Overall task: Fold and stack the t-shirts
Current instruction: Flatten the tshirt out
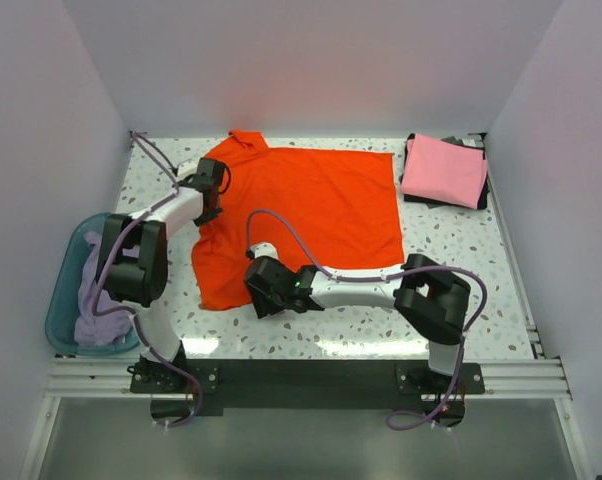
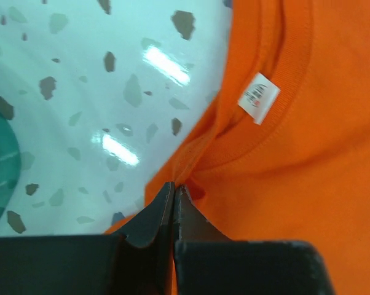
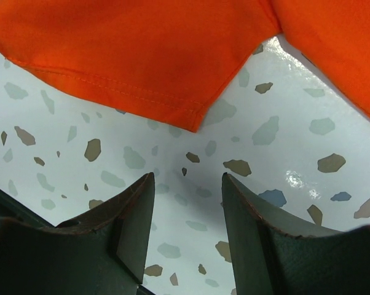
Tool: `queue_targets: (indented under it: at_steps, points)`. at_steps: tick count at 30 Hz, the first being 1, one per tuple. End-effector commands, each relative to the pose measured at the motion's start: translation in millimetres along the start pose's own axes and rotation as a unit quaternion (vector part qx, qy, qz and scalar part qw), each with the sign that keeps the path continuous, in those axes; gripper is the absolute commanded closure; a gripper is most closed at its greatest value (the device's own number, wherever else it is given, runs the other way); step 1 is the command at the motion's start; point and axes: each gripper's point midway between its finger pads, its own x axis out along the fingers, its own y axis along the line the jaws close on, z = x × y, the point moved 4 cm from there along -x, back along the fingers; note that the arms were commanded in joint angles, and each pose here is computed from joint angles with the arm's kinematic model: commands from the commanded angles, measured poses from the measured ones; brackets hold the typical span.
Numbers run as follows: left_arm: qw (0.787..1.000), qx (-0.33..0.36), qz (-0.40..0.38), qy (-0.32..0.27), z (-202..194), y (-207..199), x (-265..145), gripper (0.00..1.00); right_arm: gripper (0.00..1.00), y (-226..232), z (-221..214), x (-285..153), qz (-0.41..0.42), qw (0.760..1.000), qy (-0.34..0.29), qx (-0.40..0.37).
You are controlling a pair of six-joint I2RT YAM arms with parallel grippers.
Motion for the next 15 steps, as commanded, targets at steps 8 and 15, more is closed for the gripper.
queue_targets:
  at_steps: [8,15]
  points:
    - [0.996,-0.067,0.058,-0.002,15.4,63.5,2.2,0.99,0.49,10.9,24.4,6.2,-0.009,0.999,-0.045,0.018]
    - [0.997,-0.073,0.031,-0.014,30.6,61.3,-8.4,0.71,0.49,2.8,23.7,-4.7,-0.017,0.998,-0.056,0.021]
